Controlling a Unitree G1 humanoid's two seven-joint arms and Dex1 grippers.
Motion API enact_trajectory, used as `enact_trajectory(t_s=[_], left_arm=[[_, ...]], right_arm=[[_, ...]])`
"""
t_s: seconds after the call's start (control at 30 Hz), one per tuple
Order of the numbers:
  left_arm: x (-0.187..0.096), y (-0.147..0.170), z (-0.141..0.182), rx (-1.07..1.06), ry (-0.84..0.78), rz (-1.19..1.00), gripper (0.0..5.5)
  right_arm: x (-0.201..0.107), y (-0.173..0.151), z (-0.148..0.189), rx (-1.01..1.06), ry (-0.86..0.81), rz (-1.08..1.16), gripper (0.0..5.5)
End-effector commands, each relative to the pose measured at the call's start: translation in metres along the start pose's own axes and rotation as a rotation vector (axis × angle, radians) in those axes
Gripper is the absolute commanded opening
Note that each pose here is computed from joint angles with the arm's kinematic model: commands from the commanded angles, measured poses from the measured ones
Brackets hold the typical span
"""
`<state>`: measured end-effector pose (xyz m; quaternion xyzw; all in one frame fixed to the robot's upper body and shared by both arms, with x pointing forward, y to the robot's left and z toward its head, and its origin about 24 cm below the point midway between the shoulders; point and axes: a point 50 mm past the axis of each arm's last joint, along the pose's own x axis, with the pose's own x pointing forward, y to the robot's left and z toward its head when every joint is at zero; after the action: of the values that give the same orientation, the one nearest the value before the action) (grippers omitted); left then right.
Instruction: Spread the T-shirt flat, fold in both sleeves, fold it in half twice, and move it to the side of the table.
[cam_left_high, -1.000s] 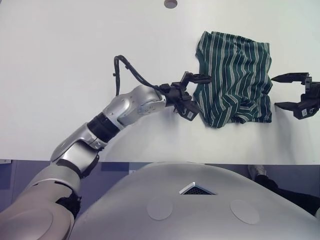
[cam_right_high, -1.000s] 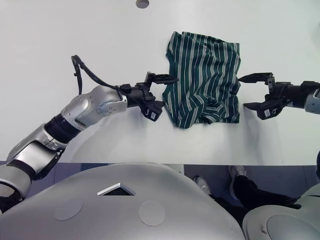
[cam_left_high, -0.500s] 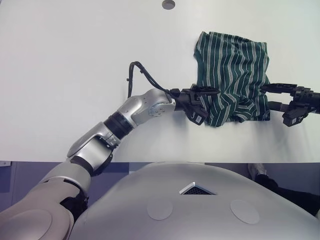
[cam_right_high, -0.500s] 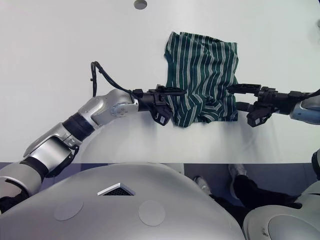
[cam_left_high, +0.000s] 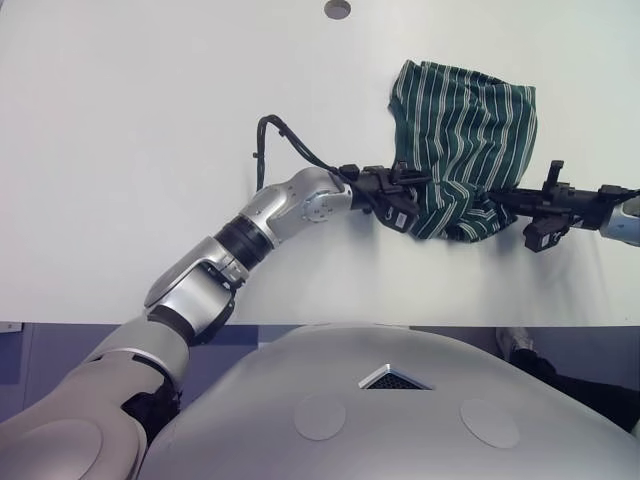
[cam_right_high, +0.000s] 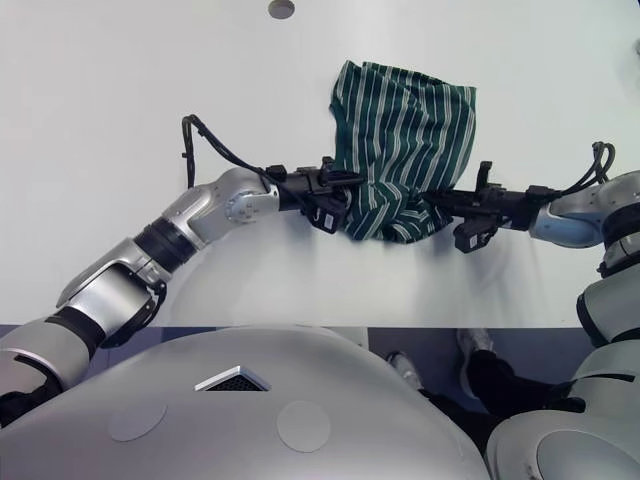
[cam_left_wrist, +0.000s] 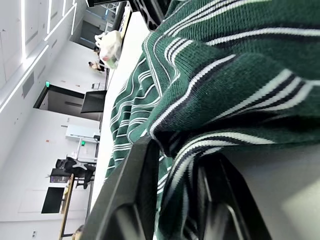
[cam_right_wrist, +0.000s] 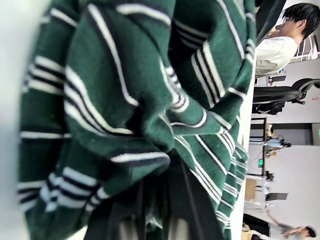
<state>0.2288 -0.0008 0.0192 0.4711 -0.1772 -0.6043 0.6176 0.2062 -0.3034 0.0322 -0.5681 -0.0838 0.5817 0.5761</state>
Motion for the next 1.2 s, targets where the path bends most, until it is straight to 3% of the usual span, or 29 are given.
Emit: enact_trajectory(t_s=[0.03, 0.2, 0.33, 0.47, 0.63, 0.77, 0.9, 0.97, 1.07, 1.2], left_arm=[[-0.015, -0.053, -0.026, -0.095, 0.138, -0.250, 0.51], [-0.033, -0.010, -0.029, -0.061, 0.082, -0.288, 0.02], [-0.060, 0.014, -0.026, -0.070, 0.039, -0.394, 0.00], [-0.067, 0.030, 0.003, -0.166, -0.129, -0.434, 0.00], [-0.070, 0.023, 0.037, -0.388, -0.331, -0.491, 0.00], [-0.085, 0.014, 0.047, -0.540, -0.346, -0.614, 0.00], [-0.094, 0.008, 0.037, -0.620, -0.272, -0.654, 0.00], [-0.091, 0.012, 0.027, -0.631, -0.239, -0.634, 0.00], [-0.078, 0.031, 0.012, -0.645, -0.213, -0.580, 0.00], [-0.065, 0.055, 0.002, -0.708, -0.248, -0.513, 0.00]], right_arm=[[0.005, -0.009, 0.002, 0.040, -0.042, 0.032, 0.16], [0.009, -0.054, 0.004, -0.005, -0.126, 0.009, 0.15], [0.012, -0.074, 0.001, -0.031, -0.070, 0.078, 0.15], [0.013, -0.067, 0.038, 0.263, -0.099, 0.353, 0.15], [0.017, -0.064, 0.088, 0.528, -0.245, 0.628, 0.15], [0.010, -0.083, 0.106, 0.700, -0.248, 0.712, 0.15], [0.005, -0.102, 0.113, 0.837, -0.210, 0.709, 0.15], [-0.008, -0.095, 0.100, 0.902, -0.135, 0.714, 0.15], [-0.029, -0.059, 0.070, 1.004, -0.002, 0.715, 0.15], [-0.044, -0.021, 0.053, 1.177, 0.041, 0.649, 0.15]])
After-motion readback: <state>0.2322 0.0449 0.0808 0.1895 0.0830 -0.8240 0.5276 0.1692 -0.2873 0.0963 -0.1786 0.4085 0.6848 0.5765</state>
